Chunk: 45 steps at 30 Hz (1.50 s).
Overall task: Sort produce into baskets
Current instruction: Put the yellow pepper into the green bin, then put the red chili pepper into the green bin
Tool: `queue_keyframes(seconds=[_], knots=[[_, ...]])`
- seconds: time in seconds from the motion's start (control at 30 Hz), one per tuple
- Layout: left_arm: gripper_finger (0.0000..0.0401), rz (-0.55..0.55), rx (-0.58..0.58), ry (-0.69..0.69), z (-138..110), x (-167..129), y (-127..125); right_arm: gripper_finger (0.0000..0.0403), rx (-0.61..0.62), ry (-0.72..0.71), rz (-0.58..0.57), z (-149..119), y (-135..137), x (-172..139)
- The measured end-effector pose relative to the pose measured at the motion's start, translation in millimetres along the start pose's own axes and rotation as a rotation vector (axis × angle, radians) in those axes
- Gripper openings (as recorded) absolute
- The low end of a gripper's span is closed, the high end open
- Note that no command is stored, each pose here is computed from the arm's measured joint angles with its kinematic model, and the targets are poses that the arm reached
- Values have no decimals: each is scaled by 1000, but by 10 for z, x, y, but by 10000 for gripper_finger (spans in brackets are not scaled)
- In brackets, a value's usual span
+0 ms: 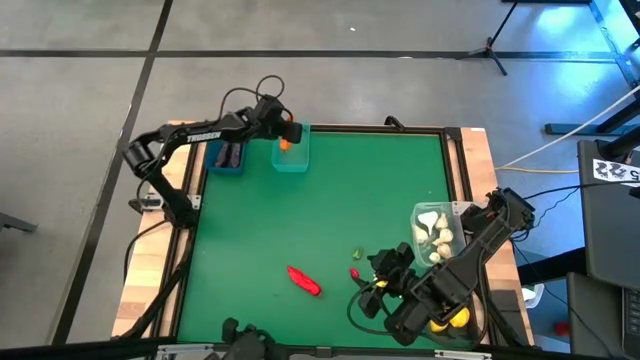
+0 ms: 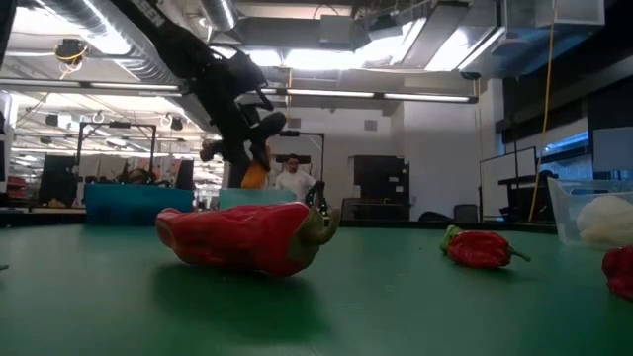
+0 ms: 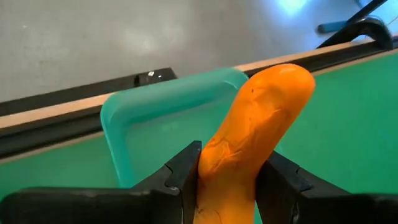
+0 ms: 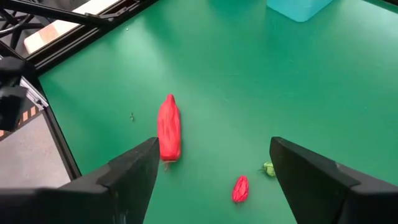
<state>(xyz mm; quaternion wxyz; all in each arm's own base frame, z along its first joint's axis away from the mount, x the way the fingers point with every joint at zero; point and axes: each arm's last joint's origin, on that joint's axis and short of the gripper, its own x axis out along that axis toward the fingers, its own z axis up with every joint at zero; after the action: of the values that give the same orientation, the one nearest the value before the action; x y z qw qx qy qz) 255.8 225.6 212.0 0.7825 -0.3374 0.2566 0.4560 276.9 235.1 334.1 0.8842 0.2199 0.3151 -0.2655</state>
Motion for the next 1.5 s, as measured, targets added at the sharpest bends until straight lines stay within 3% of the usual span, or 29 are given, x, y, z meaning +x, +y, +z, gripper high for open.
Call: queue_keyframes(seconds=[0.23,0.7,0.83,1.0,1.13,1.27,1.37,1.5], knots=[[139,31,-9,46,-73,140,35,303,0,2,1,-1,1,0],[253,30,75,59,-79,127,39,303,-22,1,0,0,0,0],[271,-18,128,45,-30,23,17,303,-30,1,-1,0,-1,0],[275,-195,267,0,91,-314,-62,303,-93,-33,-9,9,-2,2],[275,-405,309,-28,144,-794,-157,303,-189,-12,-22,-13,13,82],[275,-604,422,-59,55,-1359,-287,303,-275,54,-10,-80,91,361],[275,-677,482,-110,-33,-1746,-320,303,-310,116,-55,-179,84,635],[275,-758,504,-200,-110,-2156,-312,303,-245,178,-156,-408,-35,955]])
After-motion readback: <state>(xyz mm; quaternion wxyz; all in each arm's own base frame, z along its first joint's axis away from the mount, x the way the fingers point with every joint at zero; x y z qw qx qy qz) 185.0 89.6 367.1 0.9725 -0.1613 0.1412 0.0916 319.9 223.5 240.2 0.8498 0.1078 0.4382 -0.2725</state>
